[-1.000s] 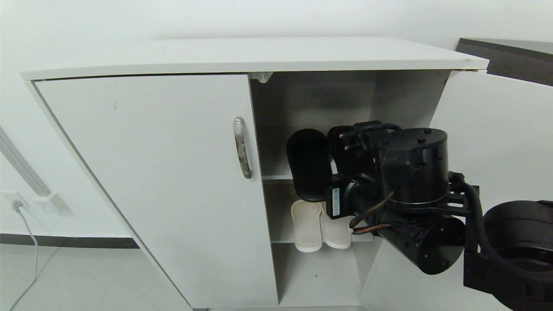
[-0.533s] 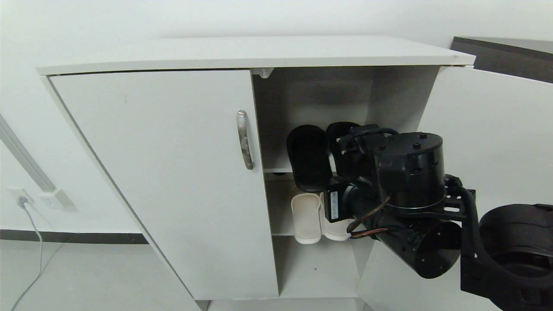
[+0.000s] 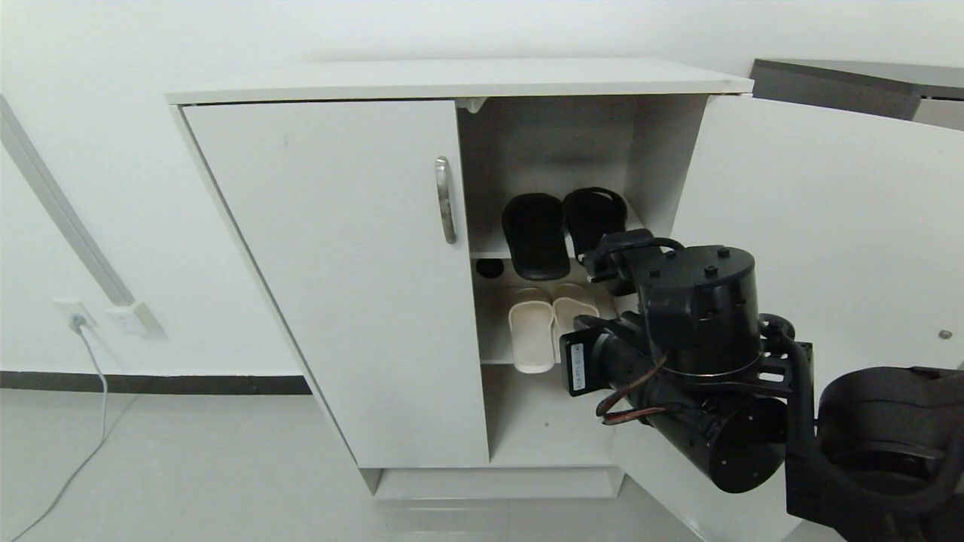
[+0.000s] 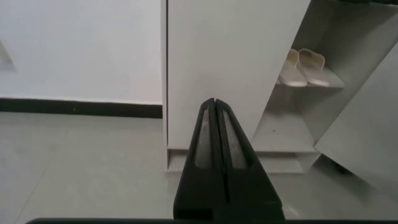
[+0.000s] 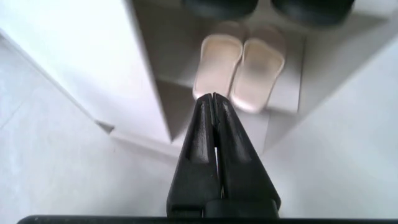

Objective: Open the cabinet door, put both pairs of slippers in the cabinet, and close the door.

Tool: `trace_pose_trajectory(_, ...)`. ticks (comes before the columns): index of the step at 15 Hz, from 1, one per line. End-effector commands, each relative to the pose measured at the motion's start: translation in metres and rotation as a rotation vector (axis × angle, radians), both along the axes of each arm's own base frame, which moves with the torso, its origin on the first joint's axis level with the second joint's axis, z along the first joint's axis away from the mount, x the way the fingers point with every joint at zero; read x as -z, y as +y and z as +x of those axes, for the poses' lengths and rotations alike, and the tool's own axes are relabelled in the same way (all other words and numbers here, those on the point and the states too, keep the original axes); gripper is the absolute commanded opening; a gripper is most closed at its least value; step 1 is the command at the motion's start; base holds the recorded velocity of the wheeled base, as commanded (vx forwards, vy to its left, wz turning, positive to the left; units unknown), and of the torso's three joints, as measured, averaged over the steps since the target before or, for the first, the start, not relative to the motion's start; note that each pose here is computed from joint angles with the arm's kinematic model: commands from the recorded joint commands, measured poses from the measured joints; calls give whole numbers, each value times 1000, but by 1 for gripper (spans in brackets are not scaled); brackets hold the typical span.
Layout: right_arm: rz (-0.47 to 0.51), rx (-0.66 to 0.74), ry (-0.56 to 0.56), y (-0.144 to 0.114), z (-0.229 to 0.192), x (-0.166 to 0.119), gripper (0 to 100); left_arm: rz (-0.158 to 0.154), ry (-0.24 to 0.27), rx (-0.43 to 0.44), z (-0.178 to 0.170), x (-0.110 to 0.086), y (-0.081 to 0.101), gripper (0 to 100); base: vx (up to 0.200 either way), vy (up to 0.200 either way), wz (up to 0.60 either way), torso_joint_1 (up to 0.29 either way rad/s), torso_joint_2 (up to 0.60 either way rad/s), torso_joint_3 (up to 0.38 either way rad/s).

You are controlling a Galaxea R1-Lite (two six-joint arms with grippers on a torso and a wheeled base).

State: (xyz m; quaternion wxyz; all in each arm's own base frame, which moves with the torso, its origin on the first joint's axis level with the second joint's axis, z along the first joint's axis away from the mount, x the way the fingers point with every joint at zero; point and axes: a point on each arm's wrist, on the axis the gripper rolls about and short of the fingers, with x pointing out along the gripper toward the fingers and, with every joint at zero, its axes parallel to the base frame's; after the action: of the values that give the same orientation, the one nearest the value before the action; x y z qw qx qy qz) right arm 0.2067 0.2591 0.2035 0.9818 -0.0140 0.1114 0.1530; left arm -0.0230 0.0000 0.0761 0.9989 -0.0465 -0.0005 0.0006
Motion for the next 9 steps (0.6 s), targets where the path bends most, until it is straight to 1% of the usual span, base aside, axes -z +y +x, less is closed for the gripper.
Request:
trace_pose_trajectory(1, -15, 0, 12, 2, 2, 6, 0, -1, 1, 0, 0, 0, 0, 0, -200, 0, 0, -2, -2, 2)
trace_pose_trajectory(6, -24, -3, 17, 3, 2, 13, 0, -1, 1, -2, 0, 0, 0, 0, -200, 0, 0, 4, 2, 3)
trace_pose_trajectory(9, -44, -8, 26, 2, 1, 19, 0, -1, 1, -3, 0, 0, 0, 0, 0, 0, 0, 0, 0, 0)
